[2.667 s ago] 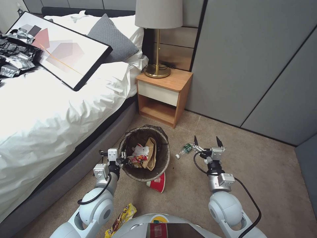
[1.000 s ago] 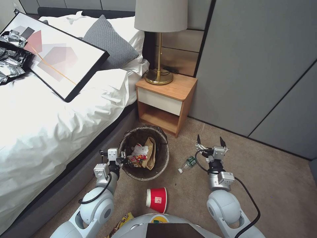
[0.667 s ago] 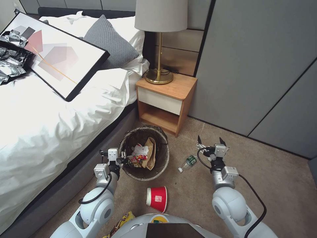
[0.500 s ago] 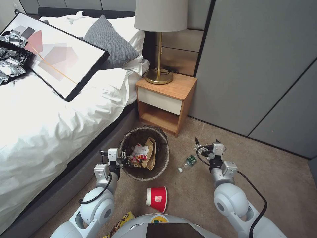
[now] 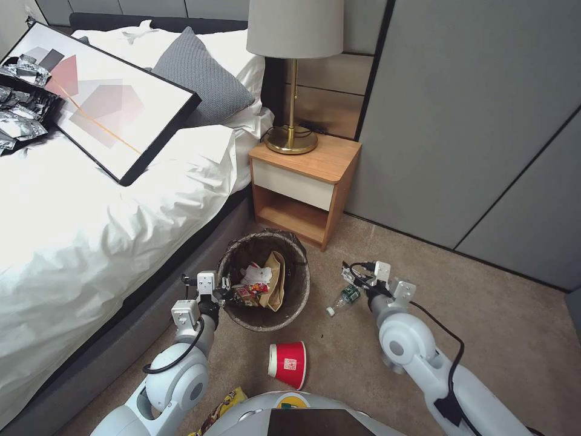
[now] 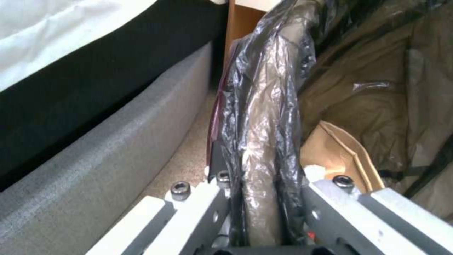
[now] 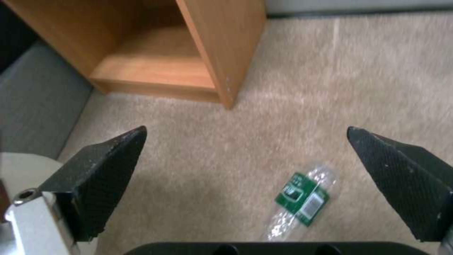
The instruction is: Pick up the trash bin, then pick up the garbage from the floor and place it into the trash bin.
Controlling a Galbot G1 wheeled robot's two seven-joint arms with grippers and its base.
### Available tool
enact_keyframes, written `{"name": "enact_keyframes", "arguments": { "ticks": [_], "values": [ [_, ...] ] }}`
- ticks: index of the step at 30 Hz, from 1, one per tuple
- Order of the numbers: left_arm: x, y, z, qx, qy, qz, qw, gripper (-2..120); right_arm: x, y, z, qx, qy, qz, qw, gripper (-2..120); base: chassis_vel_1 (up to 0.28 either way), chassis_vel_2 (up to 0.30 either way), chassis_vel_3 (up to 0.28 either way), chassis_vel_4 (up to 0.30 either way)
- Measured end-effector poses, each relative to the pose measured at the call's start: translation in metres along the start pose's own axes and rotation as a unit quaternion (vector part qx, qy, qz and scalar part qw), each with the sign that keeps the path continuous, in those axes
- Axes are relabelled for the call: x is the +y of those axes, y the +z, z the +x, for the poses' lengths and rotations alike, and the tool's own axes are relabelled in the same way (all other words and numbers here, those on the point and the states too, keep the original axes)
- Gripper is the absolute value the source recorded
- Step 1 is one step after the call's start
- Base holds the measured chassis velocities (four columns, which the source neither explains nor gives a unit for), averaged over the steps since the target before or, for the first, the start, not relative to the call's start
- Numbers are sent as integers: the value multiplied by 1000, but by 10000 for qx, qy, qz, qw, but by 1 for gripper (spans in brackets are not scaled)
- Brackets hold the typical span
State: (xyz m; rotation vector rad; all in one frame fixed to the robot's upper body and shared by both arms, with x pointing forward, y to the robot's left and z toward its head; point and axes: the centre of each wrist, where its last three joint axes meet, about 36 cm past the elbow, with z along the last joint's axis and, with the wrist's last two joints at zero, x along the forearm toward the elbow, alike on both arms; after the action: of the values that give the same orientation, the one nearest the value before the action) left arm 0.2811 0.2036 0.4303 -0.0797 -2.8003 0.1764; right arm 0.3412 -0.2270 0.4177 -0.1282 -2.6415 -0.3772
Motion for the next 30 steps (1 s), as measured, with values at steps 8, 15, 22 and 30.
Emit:
{"name": "enact_keyframes", "arguments": {
  "ticks": [8,15,22,30],
  "values": [
    [0,0,0,-2,-5,1,10000,0,16,-3,-35,591,368,-543,9961,100,0,0,0,0],
    [1,0,-1,-7,-20,-3,10000,0,32,1,-66,934,594,-818,9905,100,0,0,0,0],
    [2,0,-1,-9,-23,-2,10000,0,42,5,-84,1076,758,-916,9871,100,0,0,0,0],
    [2,0,-3,-1,-7,-1,10000,0,38,27,-116,1264,1224,-821,9810,99,0,0,0,0]
  ]
}}
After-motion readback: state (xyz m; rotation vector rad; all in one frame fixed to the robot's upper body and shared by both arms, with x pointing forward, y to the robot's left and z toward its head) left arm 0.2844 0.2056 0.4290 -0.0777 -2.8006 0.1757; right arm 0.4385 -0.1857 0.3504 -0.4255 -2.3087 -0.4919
